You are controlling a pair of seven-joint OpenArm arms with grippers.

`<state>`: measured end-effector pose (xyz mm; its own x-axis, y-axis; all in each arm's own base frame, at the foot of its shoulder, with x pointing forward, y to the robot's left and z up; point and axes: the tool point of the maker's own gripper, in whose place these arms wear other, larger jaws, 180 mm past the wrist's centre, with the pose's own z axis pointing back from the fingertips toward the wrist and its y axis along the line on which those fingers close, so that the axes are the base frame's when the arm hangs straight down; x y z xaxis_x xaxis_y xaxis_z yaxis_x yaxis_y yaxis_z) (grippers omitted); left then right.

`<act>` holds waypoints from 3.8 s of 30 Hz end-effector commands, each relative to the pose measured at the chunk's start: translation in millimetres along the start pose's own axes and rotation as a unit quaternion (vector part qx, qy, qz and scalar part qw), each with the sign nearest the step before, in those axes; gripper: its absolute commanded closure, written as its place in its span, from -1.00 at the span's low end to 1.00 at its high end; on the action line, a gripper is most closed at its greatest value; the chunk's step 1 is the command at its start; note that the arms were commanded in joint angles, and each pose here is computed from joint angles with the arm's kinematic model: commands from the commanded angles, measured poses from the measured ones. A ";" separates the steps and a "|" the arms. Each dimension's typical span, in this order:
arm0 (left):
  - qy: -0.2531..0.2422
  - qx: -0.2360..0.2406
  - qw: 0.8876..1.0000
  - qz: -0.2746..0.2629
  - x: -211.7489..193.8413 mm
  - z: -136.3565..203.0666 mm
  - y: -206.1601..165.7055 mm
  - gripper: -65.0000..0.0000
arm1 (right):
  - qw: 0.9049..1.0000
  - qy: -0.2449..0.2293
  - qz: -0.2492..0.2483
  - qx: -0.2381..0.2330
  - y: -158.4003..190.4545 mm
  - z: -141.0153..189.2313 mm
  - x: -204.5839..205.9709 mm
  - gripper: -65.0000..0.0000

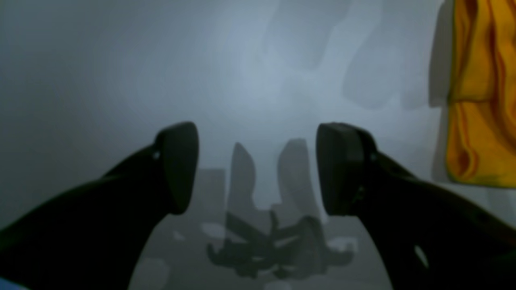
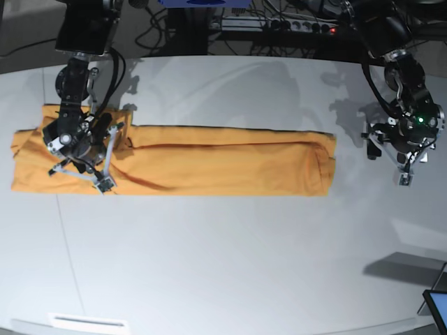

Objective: Fold the T-shirt properly
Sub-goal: 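Move the left gripper away and grasp the shirt end with the right gripper, then lower the left gripper and grasp the folded end of the shirt strip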

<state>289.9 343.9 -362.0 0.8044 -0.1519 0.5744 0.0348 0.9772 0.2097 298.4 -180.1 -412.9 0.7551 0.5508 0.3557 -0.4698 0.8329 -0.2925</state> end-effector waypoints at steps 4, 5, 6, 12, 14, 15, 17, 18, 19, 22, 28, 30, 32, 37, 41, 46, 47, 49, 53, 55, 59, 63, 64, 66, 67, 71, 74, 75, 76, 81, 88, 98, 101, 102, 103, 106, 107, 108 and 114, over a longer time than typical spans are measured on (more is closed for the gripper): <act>-0.023 -0.004 1.000 0.009 14.2 0.6 -4.3 -0.36 | 1.000 0.007 0.000 0.002 0.4 -0.2 -1.9 0.99; -0.023 -0.006 1.000 0.011 14.3 0.1 -6.0 -0.36 | 1.000 0.008 0.000 0.003 0.9 -0.4 -2.8 0.99; -0.022 -0.007 1.000 0.011 13.5 -0.1 -6.8 -0.36 | 1.000 0.008 0.000 0.003 0.9 -0.4 -2.8 0.99; -0.057 -0.067 0.995 0.047 24.8 5.7 -20.0 -0.36 | 1.000 0.013 0.000 0.006 4.5 -1.0 -8.3 0.99; -0.067 -0.111 0.989 0.067 32.0 12.3 -24.7 -0.36 | 1.000 0.016 0.001 0.008 6.8 -1.3 -11.6 0.99; -0.077 -0.133 0.985 0.080 36.2 14.9 -27.2 -0.36 | 1.000 0.016 0.001 0.008 7.4 -1.2 -12.3 0.99; -0.101 -0.174 0.974 0.107 46.1 21.0 -26.3 -0.36 | 1.000 0.017 0.002 0.008 7.9 -1.0 -12.9 0.99; -0.106 -0.187 0.969 0.120 48.1 21.3 -25.9 -0.36 | 1.000 0.017 0.002 0.008 7.9 -1.0 -12.9 0.99; -0.108 -0.199 0.965 0.133 48.7 20.4 -25.0 -0.36 | 1.000 0.017 0.002 0.008 7.9 -1.0 -12.9 0.99; -0.094 -0.222 0.954 0.176 36.4 10.3 -21.6 -0.36 | 1.000 0.021 0.002 0.012 11.9 -1.7 -18.2 0.99; -0.073 -0.241 0.942 0.220 25.9 -7.9 -27.6 -0.36 | 1.000 0.022 0.002 0.013 13.2 -1.9 -19.8 0.99; -0.074 -0.245 0.941 0.222 26.5 -8.7 -31.9 -0.36 | 1.000 0.023 0.002 0.013 13.2 -1.9 -20.4 0.99; -0.079 -0.246 0.940 0.221 32.5 -8.5 -31.9 -0.36 | 1.000 0.024 0.002 0.013 13.2 -1.9 -20.7 0.99; -0.087 -0.253 0.937 0.226 40.9 -10.7 -36.3 -0.36 | 1.000 0.023 0.003 0.014 13.5 -1.9 -20.1 0.99; -0.089 -0.267 0.935 0.218 51.7 -12.8 -48.4 -0.36 | 1.000 0.022 0.004 0.014 13.9 -2.0 -19.5 0.99; -0.071 -0.296 0.933 0.193 58.4 -21.2 -78.8 -0.36 | 1.000 0.022 0.004 0.013 13.4 -1.9 -18.9 0.99; -0.069 -0.301 0.930 0.200 59.2 -24.1 -82.9 -0.36 | 1.000 0.022 0.004 0.013 13.4 -1.9 -18.9 0.99; -0.060 -0.308 0.924 0.216 57.6 -31.0 -87.0 -0.35 | 1.000 0.022 0.003 0.014 13.4 -2.2 -19.2 0.99; -0.035 -0.319 0.915 0.245 48.4 -44.5 -93.8 -0.34 | 1.000 0.021 0.003 0.013 12.9 -2.1 -18.5 0.99; -0.027 -0.322 0.912 0.255 45.3 -48.4 -94.7 -0.34 | 1.000 0.020 0.003 0.013 12.5 -2.0 -17.9 0.99; -0.022 -0.330 0.908 0.256 46.0 -50.5 -103.4 -0.34 | 1.000 0.019 0.003 0.013 12.3 -2.1 -16.6 0.99; 0.011 -0.350 0.913 0.209 38.7 -52.6 -133.7 -0.34 | 1.000 0.020 0.004 0.014 12.7 -2.6 -16.3 0.99; 0.016 -0.354 0.913 0.202 37.4 -52.9 -139.9 -0.34 | 1.000 0.018 0.004 0.013 12.3 -2.6 -15.4 0.99; 0.021 -0.362 0.910 0.201 34.6 -53.1 -150.4 -0.33 | 1.000 0.017 0.002 0.012 10.3 -2.3 -14.0 0.99; 0.024 -0.363 0.909 0.202 32.0 -53.3 -152.3 -0.33 | 1.000 0.016 0.002 0.011 9.9 -2.2 -13.4 0.99; 0.035 -0.361 0.909 0.204 26.1 -54.1 -153.6 -0.33 | 1.000 0.016 0.003 0.011 9.3 -2.1 -13.7 0.99; 0.065 -0.335 0.907 0.248 11.6 -59.2 -146.7 -0.32 | 1.000 0.017 0.003 0.010 8.8 -2.1 -14.0 0.99; 0.070 -0.329 0.906 0.256 9.7 -60.2 -145.2 -0.32 | 1.000 0.017 0.003 0.010 8.8 -2.1 -14.0 0.99; 0.074 -0.325 0.907 0.256 8.0 -60.5 -143.0 -0.32 | 1.000 0.017 0.003 0.010 8.8 -2.1 -14.0 0.99; 0.094 -0.327 0.906 0.250 -3.0 -58.4 -144.2 -0.22 | 1.000 0.016 0.003 0.009 7.5 -1.8 -12.7 0.99; 0.105 -0.328 0.906 0.245 -8.4 -57.7 -147.4 0.42 | 1.000 0.015 0.003 0.007 5.3 -1.3 -10.0 0.99; 0.161 -0.303 0.925 0.163 -35.3 -65.1 -167.8 1.00 | 1.000 0.015 0.002 0.005 4.4 -0.7 -10.0 0.99; 0.161 -0.302 0.925 0.162 -35.4 -65.1 -167.0 1.00 | 1.000 0.014 0.002 0.005 4.1 -0.4 -9.7 0.99; 0.161 -0.302 0.926 0.162 -35.4 -65.1 -166.2 1.00 | 1.000 0.014 0.002 0.005 4.1 -0.4 -9.7 0.99; 0.161 -0.301 0.926 0.162 -35.6 -65.2 -166.1 1.00 | 1.000 0.014 0.002 0.005 4.1 -0.4 -9.7 0.99; 0.158 -0.296 0.928 0.164 -34.3 -65.5 -159.3 1.00 | 1.000 0.015 0.002 0.005 4.6 -0.5 -10.3 0.99; 0.157 -0.294 0.928 0.166 -34.0 -65.3 -155.5 1.00 | 1.000 0.015 0.002 0.005 4.6 -0.5 -10.3 0.99; 0.156 -0.292 0.929 0.166 -33.2 -65.1 -153.0 1.00 | 1.000 0.015 0.002 0.005 4.6 -0.5 -10.3 0.99; 0.107 -0.281 0.945 0.131 -1.7 -53.4 -138.4 1.00 | 1.000 0.016 0.004 0.007 6.5 -0.8 -11.6 0.99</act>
<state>336.5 195.7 -415.4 0.8783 0.1470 0.4550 0.1150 0.8587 -0.4994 294.3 -178.9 -415.1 0.7569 0.5419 0.3652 -0.4628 0.8391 -0.2858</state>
